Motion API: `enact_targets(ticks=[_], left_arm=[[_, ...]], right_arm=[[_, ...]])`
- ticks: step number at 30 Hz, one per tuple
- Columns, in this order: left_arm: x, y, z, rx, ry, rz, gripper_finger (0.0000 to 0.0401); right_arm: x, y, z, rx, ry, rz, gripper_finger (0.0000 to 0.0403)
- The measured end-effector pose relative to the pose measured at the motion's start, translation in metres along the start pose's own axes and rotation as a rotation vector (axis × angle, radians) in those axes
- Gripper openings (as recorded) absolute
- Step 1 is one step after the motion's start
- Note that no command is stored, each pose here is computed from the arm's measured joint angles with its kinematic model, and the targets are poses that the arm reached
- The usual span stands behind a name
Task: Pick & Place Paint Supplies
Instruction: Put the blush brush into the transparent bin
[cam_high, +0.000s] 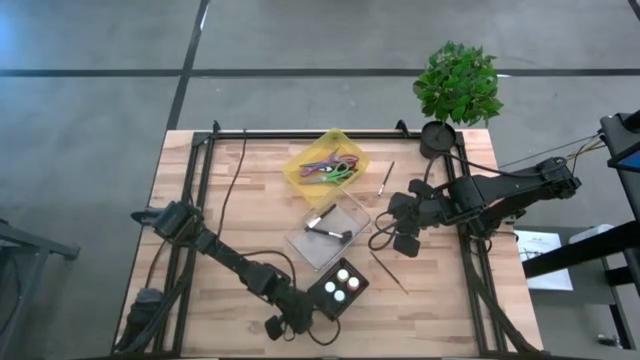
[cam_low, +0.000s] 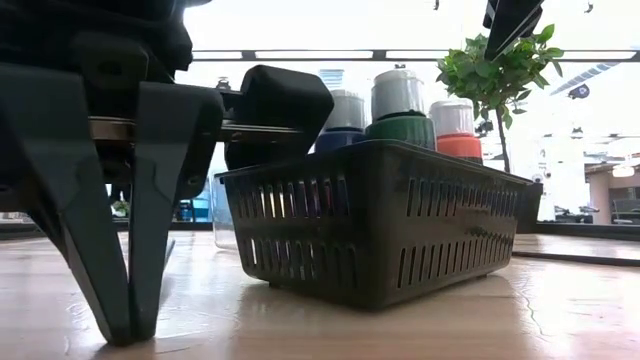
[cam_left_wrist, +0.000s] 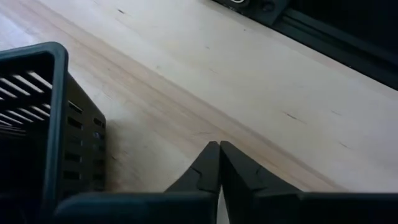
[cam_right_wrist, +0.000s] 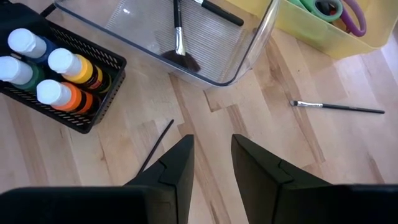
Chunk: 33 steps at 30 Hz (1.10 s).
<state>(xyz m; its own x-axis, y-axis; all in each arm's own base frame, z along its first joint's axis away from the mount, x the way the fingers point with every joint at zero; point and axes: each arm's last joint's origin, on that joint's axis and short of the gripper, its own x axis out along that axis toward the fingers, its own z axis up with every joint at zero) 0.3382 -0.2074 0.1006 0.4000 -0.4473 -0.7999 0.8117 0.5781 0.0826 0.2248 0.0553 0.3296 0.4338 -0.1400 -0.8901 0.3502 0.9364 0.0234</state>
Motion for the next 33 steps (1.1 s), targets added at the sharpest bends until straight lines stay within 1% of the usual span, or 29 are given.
enact_targets(ticks=[6,13,20,25,28,33], left_arm=[[-0.005,-0.001,0.003,0.009,-0.007,0.008,0.0004],[-0.020,-0.006,0.011,0.034,0.009,0.050,0.0002],[-0.029,-0.012,0.017,0.054,0.026,0.094,0.0001],[-0.042,-0.016,0.023,0.082,0.071,0.156,0.0000],[-0.058,-0.017,0.030,0.091,0.073,0.210,0.0000],[-0.088,-0.018,0.035,0.096,0.133,0.355,0.0000]], right_arm=[[0.000,0.000,0.000,0.000,0.000,0.001,0.0107],[0.000,0.000,0.000,0.000,0.000,0.001,0.0107],[0.000,0.000,0.000,0.007,0.000,0.002,0.0107],[0.000,0.000,0.000,0.012,0.004,0.008,0.0107],[0.000,0.001,0.000,0.013,0.006,0.016,0.0107],[0.000,0.001,0.000,0.013,0.007,0.018,0.0107]])
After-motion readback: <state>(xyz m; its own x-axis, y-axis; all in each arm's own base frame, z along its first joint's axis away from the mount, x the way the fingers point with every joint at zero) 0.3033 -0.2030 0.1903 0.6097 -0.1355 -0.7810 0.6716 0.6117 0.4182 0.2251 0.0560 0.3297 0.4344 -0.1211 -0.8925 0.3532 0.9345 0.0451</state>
